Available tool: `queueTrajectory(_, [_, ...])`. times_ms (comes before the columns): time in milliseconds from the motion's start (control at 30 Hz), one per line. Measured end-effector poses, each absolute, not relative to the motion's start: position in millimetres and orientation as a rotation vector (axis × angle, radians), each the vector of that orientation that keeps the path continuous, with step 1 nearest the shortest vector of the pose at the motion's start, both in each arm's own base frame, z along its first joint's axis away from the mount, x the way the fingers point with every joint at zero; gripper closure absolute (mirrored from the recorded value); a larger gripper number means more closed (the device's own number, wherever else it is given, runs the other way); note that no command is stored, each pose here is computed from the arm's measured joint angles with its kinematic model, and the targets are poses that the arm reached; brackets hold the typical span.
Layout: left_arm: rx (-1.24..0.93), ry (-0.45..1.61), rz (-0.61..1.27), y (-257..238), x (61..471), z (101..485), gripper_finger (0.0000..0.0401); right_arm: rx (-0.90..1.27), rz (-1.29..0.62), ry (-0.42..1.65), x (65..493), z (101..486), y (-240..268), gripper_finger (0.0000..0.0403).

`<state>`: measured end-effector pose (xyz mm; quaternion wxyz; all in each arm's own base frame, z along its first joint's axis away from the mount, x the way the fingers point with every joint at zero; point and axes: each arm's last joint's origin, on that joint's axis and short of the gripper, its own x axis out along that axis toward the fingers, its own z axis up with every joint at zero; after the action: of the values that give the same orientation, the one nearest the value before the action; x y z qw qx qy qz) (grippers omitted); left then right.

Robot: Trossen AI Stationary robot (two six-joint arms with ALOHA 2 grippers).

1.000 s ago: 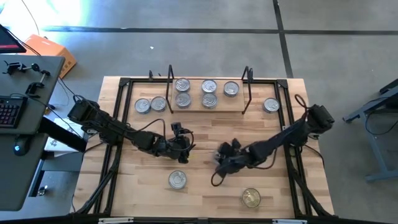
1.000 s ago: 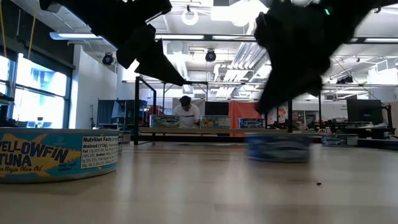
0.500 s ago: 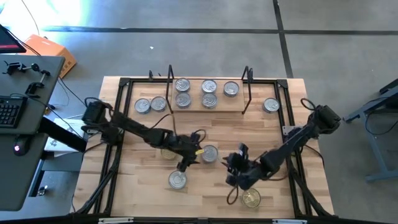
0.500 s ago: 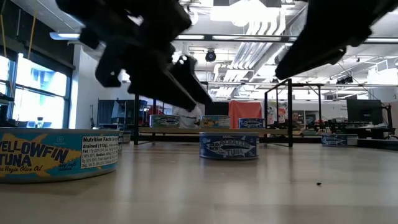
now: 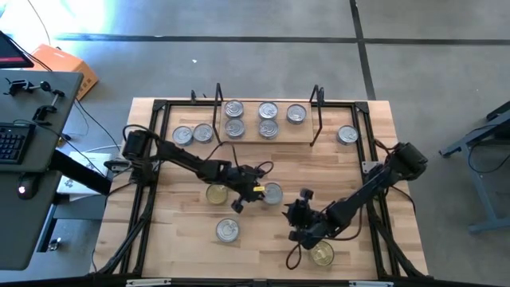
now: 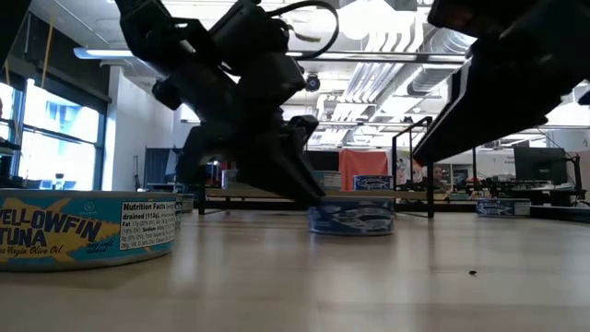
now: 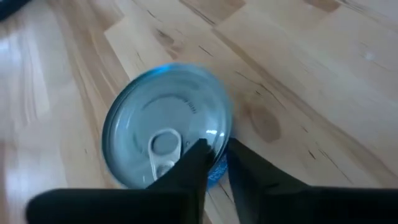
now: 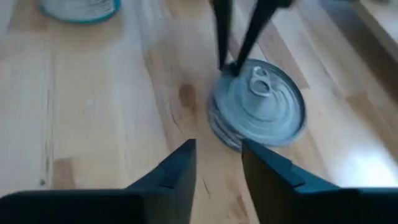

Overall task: Stack canned seafood by type on shelf
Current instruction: Put the blue tuna can on the shelf

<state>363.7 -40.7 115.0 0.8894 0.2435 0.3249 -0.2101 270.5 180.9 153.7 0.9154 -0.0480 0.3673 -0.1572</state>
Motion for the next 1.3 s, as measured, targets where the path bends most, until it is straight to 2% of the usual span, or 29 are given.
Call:
queueTrajectory(133, [0.512,0.649,-0.437,-43,365,115,0.0392,-0.306,-0.244,0.787,276,147,180,0.0233])
queueTrajectory(233, [0.509,0.643,-0.435,-44,364,119,0.0398,-0.470,-0.206,0.848,279,135,176,0.0205])
queueTrajectory(300, [0.489,0.645,-0.426,-43,363,123,0.0398,-0.502,-0.218,0.885,282,126,171,0.0195])
queueTrajectory(533, [0.426,0.598,-0.391,-44,360,144,0.0400,-0.364,-0.354,0.946,278,115,161,0.0192])
queueTrajectory(867, [0.372,0.538,-0.359,-43,359,164,0.0401,-0.476,-0.483,0.709,260,122,186,0.0189])
queueTrajectory(1033, [0.361,0.537,-0.352,-42,359,164,0.0401,-0.395,-0.483,0.717,275,123,177,0.0157])
queueTrajectory(1200, [0.352,0.538,-0.350,-42,359,164,0.0401,-0.417,-0.447,0.739,294,125,161,0.0113])
queueTrajectory(1300, [0.352,0.538,-0.350,-42,359,164,0.0401,-0.402,-0.379,0.761,306,127,151,0.0104])
